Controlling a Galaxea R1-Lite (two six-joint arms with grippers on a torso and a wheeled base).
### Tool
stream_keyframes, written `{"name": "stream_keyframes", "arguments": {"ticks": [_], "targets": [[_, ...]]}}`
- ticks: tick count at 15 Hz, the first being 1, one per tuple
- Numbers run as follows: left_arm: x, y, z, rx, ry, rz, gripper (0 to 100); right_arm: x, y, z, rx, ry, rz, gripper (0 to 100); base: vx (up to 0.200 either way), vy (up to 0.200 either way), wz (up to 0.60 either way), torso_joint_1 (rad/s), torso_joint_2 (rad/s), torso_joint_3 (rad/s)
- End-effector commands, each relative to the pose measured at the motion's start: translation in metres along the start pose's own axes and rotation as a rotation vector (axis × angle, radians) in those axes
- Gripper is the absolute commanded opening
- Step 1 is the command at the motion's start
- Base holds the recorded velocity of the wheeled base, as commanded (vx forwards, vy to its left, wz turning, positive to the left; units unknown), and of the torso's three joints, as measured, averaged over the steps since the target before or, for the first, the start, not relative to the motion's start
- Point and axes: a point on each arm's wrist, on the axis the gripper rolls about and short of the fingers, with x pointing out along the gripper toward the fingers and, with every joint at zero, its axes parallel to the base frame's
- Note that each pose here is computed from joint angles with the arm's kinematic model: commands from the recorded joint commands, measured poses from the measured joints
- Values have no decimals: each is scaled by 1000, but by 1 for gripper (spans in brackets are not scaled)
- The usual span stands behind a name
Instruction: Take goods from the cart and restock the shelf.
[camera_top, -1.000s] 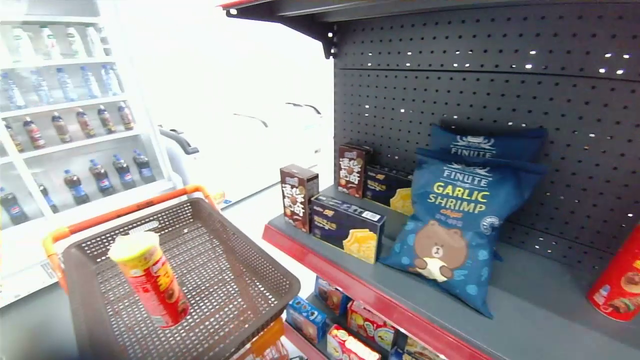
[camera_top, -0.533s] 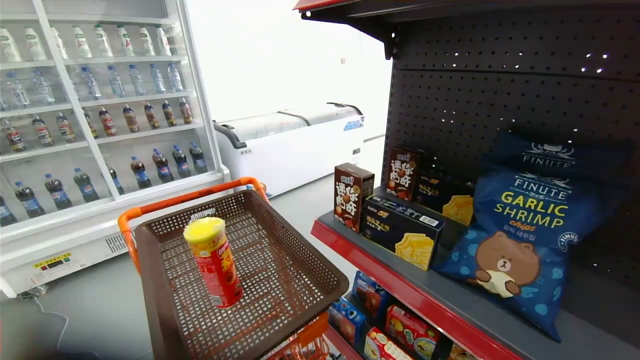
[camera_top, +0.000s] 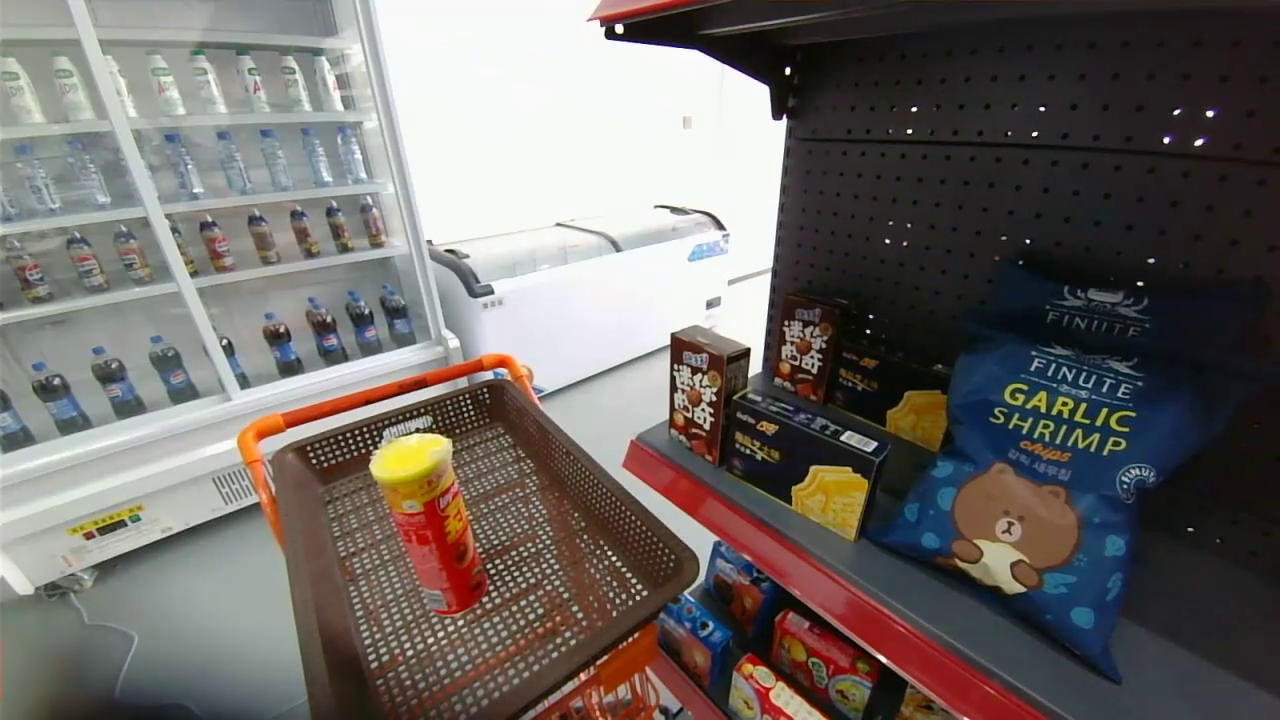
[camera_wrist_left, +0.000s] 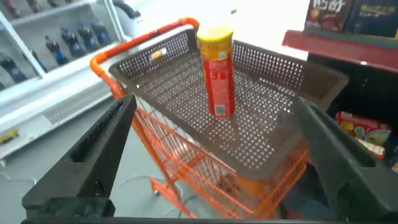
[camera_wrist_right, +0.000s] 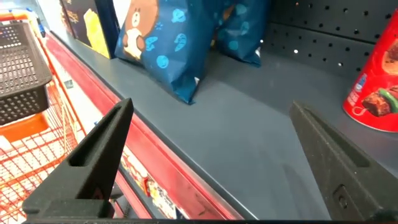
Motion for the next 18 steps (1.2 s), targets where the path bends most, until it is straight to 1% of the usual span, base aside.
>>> {"name": "stream_keyframes", "arguments": {"ticks": [1,2,3,4,5,7,8,9,10,11,13,14,15,16,18], "targets": [[71,12,29,-25,312,25,100,0,0,0,0,1,1,100,0,0,0,0,0,0],[86,16,28,-31,358,69,100,0,0,0,0,1,1,100,0,0,0,0,0,0],[102,21,23,-36,419,107,100,0,0,0,0,1,1,100,0,0,0,0,0,0],[117,25,19,-43,449,117,100,0,0,0,0,1,1,100,0,0,0,0,0,0],[123,26,19,-44,454,109,100,0,0,0,0,1,1,100,0,0,0,0,0,0],[162,31,8,-38,505,57,100,0,0,0,0,1,1,100,0,0,0,0,0,0],[177,32,2,-42,525,39,100,0,0,0,0,1,1,100,0,0,0,0,0,0],[193,30,-3,-39,526,13,100,0,0,0,0,1,0,100,0,0,0,0,0,0],[208,25,-7,-34,510,-14,100,0,0,0,0,1,1,100,0,0,0,0,0,0],[213,24,-9,-31,508,-21,100,0,0,0,0,1,1,100,0,0,0,0,0,0],[239,13,-15,-16,490,-88,100,0,0,0,0,1,1,100,0,0,0,0,0,0],[244,11,-17,-14,494,-100,100,0,0,0,0,1,1,100,0,0,0,0,0,0],[253,6,-21,-11,503,-121,100,0,0,0,0,1,1,100,0,0,0,0,0,0],[261,4,-27,-13,507,-127,100,0,0,0,0,1,1,100,0,0,0,0,0,0],[274,0,-39,-11,487,-133,100,0,0,0,0,1,1,100,0,0,0,0,0,0]]}}
